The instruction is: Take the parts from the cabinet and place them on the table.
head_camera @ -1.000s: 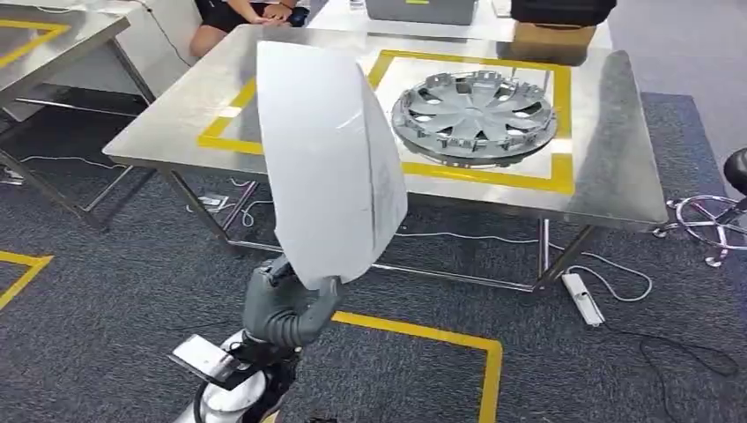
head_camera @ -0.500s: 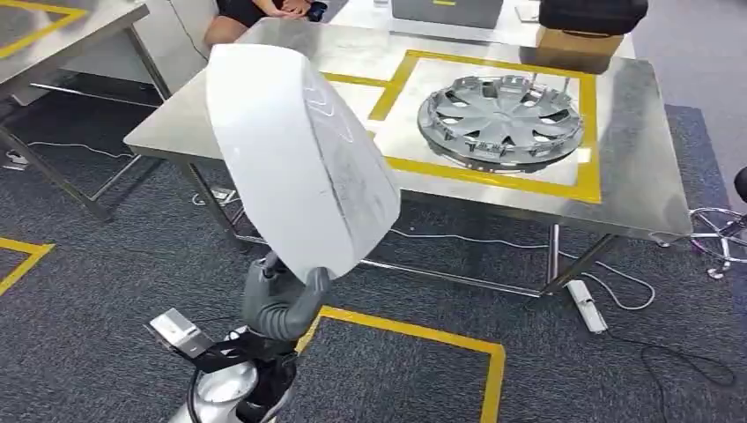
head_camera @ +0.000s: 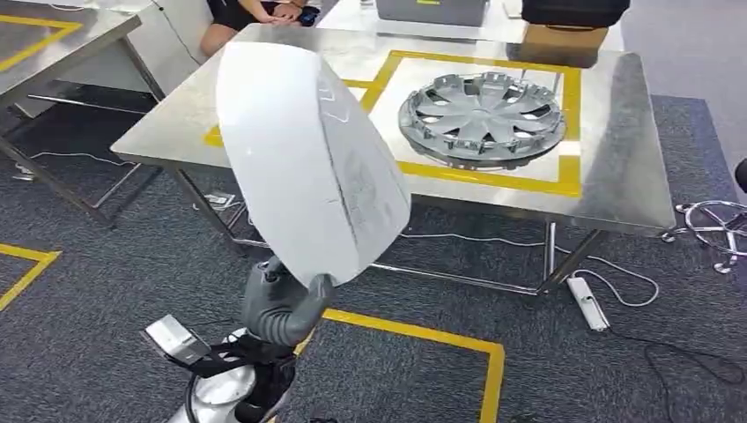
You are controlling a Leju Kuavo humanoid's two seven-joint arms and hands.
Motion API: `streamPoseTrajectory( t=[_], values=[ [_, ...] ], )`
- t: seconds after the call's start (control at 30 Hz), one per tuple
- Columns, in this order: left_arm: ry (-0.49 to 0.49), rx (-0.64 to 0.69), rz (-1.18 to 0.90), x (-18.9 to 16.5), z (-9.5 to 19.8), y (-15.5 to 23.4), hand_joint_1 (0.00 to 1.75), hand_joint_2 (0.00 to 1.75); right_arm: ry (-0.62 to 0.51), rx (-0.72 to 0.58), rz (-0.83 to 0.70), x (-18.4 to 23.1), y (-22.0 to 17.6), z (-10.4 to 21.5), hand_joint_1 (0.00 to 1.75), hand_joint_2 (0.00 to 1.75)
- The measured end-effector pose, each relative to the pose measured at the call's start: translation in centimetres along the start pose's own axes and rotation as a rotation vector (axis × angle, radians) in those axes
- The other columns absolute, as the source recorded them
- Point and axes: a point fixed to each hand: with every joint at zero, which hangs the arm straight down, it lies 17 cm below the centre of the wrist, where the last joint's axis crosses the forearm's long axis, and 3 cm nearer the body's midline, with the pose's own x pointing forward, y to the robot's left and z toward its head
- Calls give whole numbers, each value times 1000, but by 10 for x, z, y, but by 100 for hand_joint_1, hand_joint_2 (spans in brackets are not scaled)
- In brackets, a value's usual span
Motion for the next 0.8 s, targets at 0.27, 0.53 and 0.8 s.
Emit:
streamPoseTrajectory(
  t=[0.27,0.53,0.8],
  values=[
    [-22,-76,5,3,0,-16,175,175,-21,15,31,4,3,1,0,175],
    [-13,-106,-8,1,4,-23,175,175,-20,32,41,2,7,1,0,175],
    [-17,-113,-9,2,3,-24,175,175,-28,35,50,3,8,2,0,175]
  ],
)
